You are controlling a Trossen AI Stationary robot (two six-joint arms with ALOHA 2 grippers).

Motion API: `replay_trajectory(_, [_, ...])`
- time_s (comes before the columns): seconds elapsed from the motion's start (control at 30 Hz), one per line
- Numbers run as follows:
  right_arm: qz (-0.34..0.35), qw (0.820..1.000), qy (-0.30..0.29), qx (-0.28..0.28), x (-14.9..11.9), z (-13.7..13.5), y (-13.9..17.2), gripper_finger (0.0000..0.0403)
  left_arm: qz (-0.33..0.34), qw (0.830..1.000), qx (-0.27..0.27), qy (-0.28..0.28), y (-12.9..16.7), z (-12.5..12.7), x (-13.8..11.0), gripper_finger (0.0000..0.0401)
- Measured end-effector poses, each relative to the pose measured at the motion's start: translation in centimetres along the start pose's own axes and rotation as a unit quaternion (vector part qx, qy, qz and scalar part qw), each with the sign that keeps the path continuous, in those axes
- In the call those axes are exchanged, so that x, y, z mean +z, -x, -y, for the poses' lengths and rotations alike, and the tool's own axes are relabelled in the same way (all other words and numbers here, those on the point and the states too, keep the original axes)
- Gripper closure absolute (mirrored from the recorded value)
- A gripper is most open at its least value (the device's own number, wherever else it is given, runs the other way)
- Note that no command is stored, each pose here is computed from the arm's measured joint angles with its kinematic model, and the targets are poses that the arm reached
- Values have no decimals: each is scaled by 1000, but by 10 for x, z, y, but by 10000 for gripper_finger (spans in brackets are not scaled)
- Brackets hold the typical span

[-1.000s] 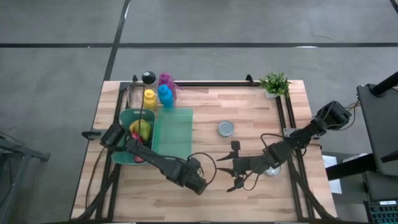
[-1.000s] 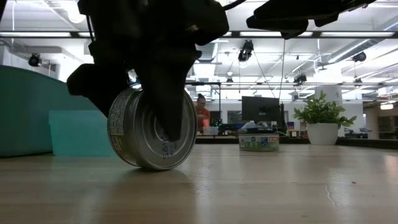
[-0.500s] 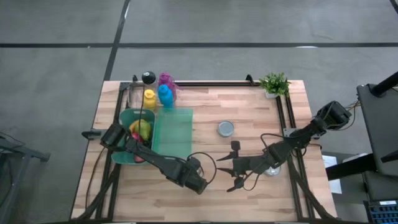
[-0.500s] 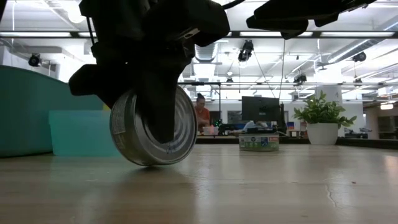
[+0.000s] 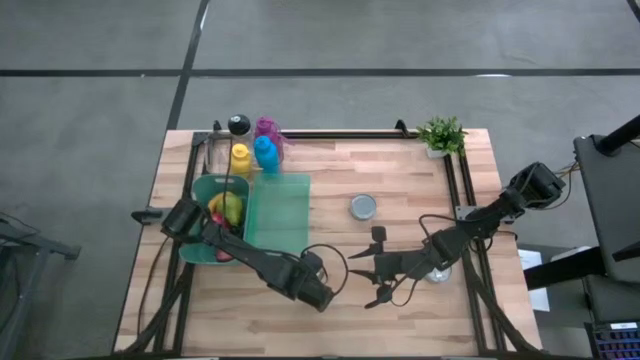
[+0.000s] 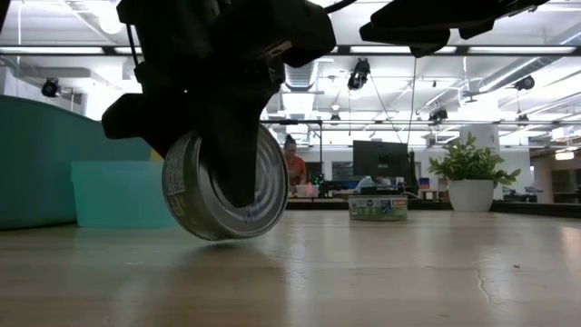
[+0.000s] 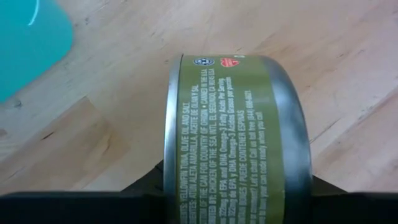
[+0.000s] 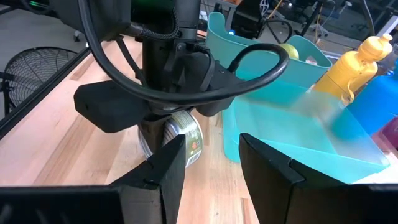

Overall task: Pick & Place Food Item
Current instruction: Put the bottom green tuna can into the light green bin

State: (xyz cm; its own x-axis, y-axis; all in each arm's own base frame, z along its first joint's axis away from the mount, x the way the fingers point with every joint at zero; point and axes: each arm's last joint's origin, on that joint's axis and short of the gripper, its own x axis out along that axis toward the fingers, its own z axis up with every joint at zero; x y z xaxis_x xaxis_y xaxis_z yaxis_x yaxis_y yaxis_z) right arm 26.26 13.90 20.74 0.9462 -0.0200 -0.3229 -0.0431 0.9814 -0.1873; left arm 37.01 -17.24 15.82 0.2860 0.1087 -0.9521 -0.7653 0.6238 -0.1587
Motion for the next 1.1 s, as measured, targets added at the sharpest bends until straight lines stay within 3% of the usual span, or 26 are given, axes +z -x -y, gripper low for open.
replay_trajectory(0.33, [0, 1000, 0, 0, 0, 0, 0, 256, 13, 1000, -8, 1, 43, -6, 9, 267])
replay_trajectory(0.8, [0, 1000, 0, 0, 0, 0, 0, 256, 74, 996, 43, 9, 115, -50, 32, 267])
replay_trajectory(1.1, [0, 1000, 0, 0, 0, 0, 0, 256, 83, 993, 79, -19, 123, -74, 68, 267])
